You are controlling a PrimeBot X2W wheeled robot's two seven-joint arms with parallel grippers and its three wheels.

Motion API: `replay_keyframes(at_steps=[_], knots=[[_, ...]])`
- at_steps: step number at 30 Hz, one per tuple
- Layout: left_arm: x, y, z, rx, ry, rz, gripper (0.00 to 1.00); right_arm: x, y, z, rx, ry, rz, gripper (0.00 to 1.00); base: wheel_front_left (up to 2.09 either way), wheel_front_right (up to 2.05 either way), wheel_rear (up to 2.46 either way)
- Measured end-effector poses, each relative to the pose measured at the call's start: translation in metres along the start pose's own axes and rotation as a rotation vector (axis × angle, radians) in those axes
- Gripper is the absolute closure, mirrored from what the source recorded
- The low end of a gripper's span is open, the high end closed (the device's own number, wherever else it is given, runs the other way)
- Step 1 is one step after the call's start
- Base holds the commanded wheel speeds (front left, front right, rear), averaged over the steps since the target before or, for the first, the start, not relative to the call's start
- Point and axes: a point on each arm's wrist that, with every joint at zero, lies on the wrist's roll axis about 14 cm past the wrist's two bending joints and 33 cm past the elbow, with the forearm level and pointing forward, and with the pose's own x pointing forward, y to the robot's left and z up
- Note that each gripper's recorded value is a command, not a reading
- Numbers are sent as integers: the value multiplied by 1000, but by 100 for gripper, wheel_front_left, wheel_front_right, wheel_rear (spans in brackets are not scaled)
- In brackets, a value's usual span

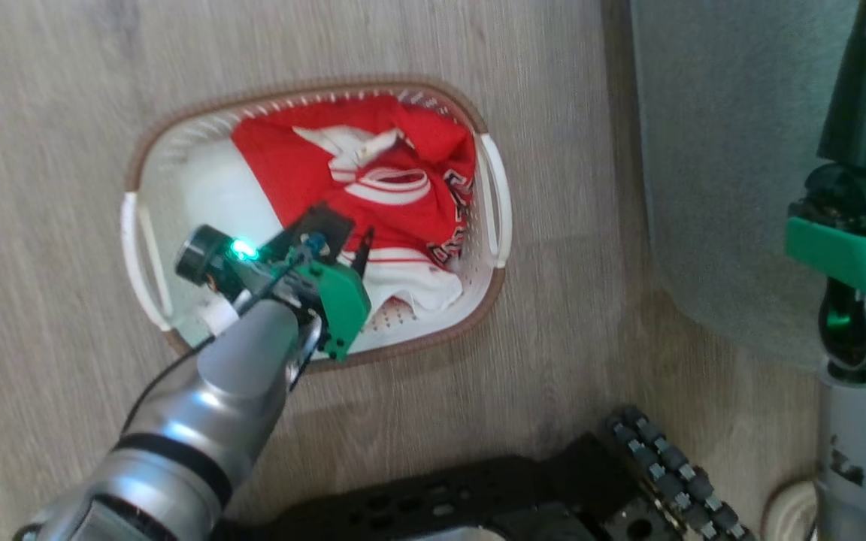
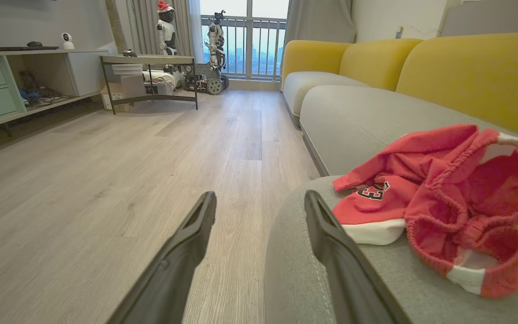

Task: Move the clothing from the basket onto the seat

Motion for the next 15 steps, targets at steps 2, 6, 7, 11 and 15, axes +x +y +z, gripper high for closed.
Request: replay_keyframes(at_steps=[2,6,7,11,15], knots=[[9,3,-8,-5,21,-2,0,3,1,-6,-3,3,4,0,0,0,0],[23,3,-21,-21,54,-18,0,5,2,-21,-3,24,11,0,0,0,0],[26,3,-23,-28,59,-21,0,5,2,-25,-2,32,10,0,0,0,0],[35,1,-27,-48,68,-30,0,5,0,-30,-10,37,10,0,0,0,0],[41,1,-31,-52,82,-31,0,4,-1,-35,-16,50,10,0,0,0,0]])
